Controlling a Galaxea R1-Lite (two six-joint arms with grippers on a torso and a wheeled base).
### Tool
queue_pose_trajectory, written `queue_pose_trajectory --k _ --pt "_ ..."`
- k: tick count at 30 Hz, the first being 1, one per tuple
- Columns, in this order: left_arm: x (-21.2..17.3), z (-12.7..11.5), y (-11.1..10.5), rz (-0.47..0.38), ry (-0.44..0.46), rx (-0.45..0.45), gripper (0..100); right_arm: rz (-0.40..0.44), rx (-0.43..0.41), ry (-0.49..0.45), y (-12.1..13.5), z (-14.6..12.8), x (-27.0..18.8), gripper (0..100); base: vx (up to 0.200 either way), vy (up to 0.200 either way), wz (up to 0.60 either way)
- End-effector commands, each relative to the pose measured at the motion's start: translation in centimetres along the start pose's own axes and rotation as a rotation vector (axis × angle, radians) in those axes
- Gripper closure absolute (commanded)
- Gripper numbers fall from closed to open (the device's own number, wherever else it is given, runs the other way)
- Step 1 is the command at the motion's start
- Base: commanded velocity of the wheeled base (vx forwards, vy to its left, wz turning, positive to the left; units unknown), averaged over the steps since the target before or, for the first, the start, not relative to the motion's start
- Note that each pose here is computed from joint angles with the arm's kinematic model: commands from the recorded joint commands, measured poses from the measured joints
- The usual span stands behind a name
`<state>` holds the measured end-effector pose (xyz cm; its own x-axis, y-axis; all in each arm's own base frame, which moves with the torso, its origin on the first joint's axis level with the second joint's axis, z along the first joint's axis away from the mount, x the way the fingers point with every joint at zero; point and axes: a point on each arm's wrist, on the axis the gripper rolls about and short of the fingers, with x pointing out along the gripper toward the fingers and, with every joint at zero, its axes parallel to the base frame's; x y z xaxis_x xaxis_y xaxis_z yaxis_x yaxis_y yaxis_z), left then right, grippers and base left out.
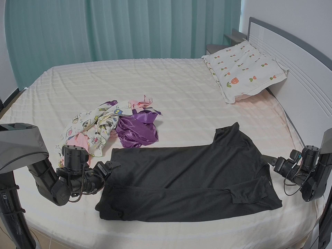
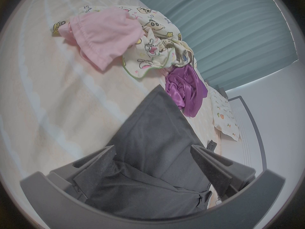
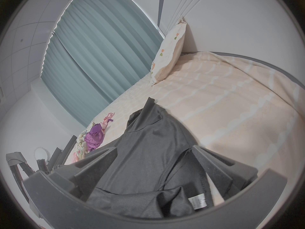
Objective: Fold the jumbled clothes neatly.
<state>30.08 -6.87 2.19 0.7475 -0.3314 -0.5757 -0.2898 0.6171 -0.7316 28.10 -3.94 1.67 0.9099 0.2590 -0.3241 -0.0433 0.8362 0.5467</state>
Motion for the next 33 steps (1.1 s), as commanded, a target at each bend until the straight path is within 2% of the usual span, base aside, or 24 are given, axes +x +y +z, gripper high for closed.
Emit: queue_pose_trajectory --k 1,5,12,17,22,28,33 --pt "-0.2 -0.4 -0.2 0.001 0.0 0.006 0 0.001 0.0 0.001 0.1 0.0 -0.1 0 0.0 -0.2 0.0" --pt "-0.2 -0.4 -0.3 0.002 -0.012 0.008 0 0.001 0.0 0.001 0.1 0.0 -0.1 0 0.0 0.0 0.0" --pt "-1.1 2.4 -2.2 -0.039 -0.149 0.039 0 0.001 -0.001 0.004 0.1 -0.1 -0.1 0 0.0 0.0 0.0" --pt "-1.2 3.7 -2.5 0.007 -0.15 0.111 0 0.001 0.002 0.008 0.1 -0.2 -0.1 0 0.0 0.0 0.0" --pt "0.1 5.7 -2.2 0.038 -0.165 0.129 0 0.004 0.001 0.011 0.2 -0.3 -0.1 0 0.0 0.0 0.0" --pt "0.4 5.3 -1.4 0.08 -0.134 0.135 0 0.005 0.0 0.01 0.2 -0.2 0.0 0 0.0 0.0 0.0" --pt "0.2 4.6 -0.7 0.109 -0.114 0.129 0 0.005 0.0 0.012 0.2 -0.3 0.0 0 -0.2 0.0 0.0"
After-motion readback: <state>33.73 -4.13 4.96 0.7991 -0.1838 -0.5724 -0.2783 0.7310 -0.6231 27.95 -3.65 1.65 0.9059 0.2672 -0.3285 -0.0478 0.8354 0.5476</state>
